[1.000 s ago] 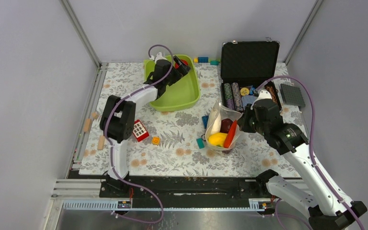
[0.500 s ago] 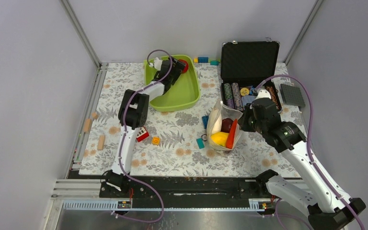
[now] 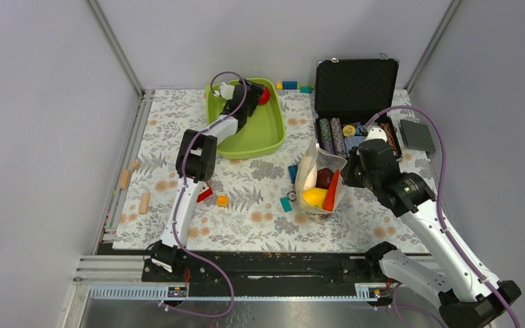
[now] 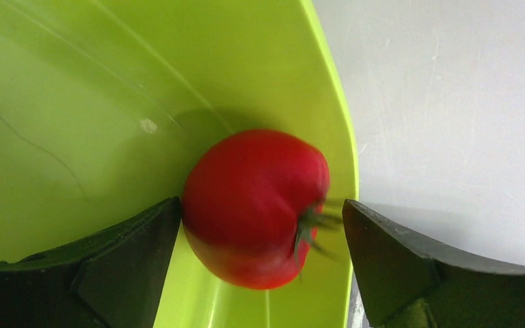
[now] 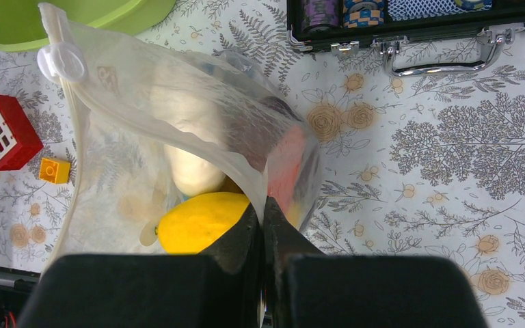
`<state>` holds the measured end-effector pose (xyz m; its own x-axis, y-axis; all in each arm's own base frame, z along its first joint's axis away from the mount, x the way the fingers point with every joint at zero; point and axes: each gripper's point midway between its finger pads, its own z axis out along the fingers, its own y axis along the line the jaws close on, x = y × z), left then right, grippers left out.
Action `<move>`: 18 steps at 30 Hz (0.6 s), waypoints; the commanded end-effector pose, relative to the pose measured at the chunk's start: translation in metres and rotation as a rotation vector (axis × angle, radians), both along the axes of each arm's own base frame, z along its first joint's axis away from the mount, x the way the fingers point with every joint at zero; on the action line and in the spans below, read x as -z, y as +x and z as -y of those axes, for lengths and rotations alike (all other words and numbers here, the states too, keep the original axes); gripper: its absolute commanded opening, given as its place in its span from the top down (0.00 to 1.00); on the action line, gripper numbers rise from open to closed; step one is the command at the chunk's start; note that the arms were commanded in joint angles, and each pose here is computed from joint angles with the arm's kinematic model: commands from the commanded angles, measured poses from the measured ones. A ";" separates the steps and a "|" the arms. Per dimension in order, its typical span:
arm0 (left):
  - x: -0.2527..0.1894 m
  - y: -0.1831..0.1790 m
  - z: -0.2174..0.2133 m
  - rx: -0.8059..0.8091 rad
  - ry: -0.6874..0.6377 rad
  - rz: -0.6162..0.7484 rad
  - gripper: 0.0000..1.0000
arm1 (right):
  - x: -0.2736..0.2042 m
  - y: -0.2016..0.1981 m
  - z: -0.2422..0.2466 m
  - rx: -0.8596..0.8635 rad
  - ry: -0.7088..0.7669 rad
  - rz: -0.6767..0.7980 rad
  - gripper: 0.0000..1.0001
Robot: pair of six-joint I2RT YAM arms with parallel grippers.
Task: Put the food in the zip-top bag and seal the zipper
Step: Pick up the fake vegetable from the bin.
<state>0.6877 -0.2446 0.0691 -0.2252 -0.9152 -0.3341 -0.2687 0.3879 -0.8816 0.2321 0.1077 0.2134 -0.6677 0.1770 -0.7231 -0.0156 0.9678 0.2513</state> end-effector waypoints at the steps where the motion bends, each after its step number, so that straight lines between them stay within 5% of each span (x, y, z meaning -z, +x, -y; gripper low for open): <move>1: -0.004 0.012 -0.002 -0.010 -0.051 0.031 0.15 | -0.012 0.008 0.004 0.018 -0.013 0.045 1.00; 18: -0.050 -0.004 -0.003 0.068 0.024 0.132 0.82 | -0.010 0.008 0.004 0.020 -0.015 0.037 1.00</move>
<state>0.6912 -0.2462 0.0645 -0.2468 -0.9130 -0.3248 -0.2201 0.3792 -0.8988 0.2329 0.1069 0.2123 -0.6689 0.1728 -0.7230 -0.0130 0.9697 0.2439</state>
